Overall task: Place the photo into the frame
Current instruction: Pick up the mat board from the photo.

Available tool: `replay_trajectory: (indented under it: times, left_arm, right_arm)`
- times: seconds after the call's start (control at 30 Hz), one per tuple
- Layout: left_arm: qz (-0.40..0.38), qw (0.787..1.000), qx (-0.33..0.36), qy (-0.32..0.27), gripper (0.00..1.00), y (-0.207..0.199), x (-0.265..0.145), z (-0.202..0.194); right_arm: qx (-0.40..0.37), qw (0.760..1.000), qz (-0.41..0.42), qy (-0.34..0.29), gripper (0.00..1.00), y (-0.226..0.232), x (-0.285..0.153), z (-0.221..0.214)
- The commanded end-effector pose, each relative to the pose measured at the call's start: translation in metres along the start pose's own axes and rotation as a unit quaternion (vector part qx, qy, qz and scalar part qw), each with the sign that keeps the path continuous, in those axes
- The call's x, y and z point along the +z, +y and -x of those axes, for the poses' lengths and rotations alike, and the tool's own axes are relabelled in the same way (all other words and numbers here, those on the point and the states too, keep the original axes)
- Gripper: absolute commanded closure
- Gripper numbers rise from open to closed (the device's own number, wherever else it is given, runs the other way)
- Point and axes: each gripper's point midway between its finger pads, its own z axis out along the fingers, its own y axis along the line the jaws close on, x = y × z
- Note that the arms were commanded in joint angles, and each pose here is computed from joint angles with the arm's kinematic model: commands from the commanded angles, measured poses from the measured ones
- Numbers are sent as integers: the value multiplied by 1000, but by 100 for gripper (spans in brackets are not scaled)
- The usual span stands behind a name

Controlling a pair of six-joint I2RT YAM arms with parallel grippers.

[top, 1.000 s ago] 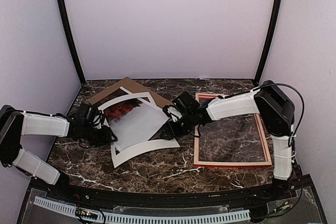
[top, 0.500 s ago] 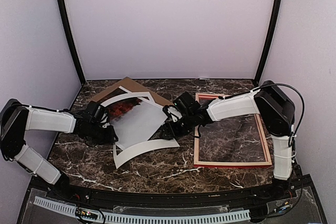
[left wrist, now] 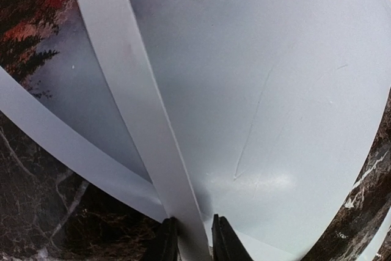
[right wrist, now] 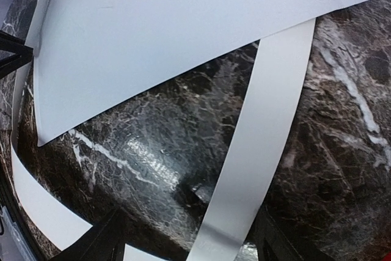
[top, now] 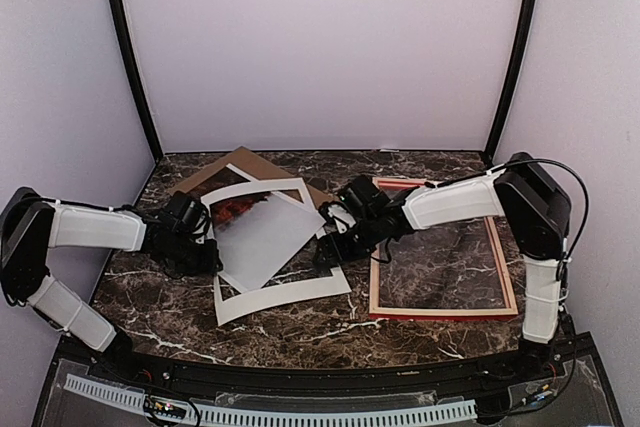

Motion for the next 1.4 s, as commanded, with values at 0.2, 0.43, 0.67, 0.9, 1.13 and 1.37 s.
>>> replay_trajectory:
  times: [0.2,0.43,0.67,0.9,1.13,1.37]
  left_arm:
    - [5,1000,16,10,79,-11,-3,5]
    - [-5,1000,23,4,80,-26,0,16]
    - [-14,1000,11,-9,81,-32,-1,24]
    - [-35,999,-11,-26,83,-36,-3,25]
    - [-57,997,-32,-40,83,-39,-3,24]
    - [-90,993,-65,-38,83,-43,3,15]
  right_arm:
    - [22,999,-41,-18,25,-36,-33,9]
    - [31,998,-49,-32,25,-46,-46,17]
    - [50,997,-46,-27,25,-49,-43,13]
    - [68,996,-48,-34,24,-53,-46,13]
    - [87,995,-30,-41,24,-51,-45,12]
    - [102,994,-14,-43,24,-49,-41,7]
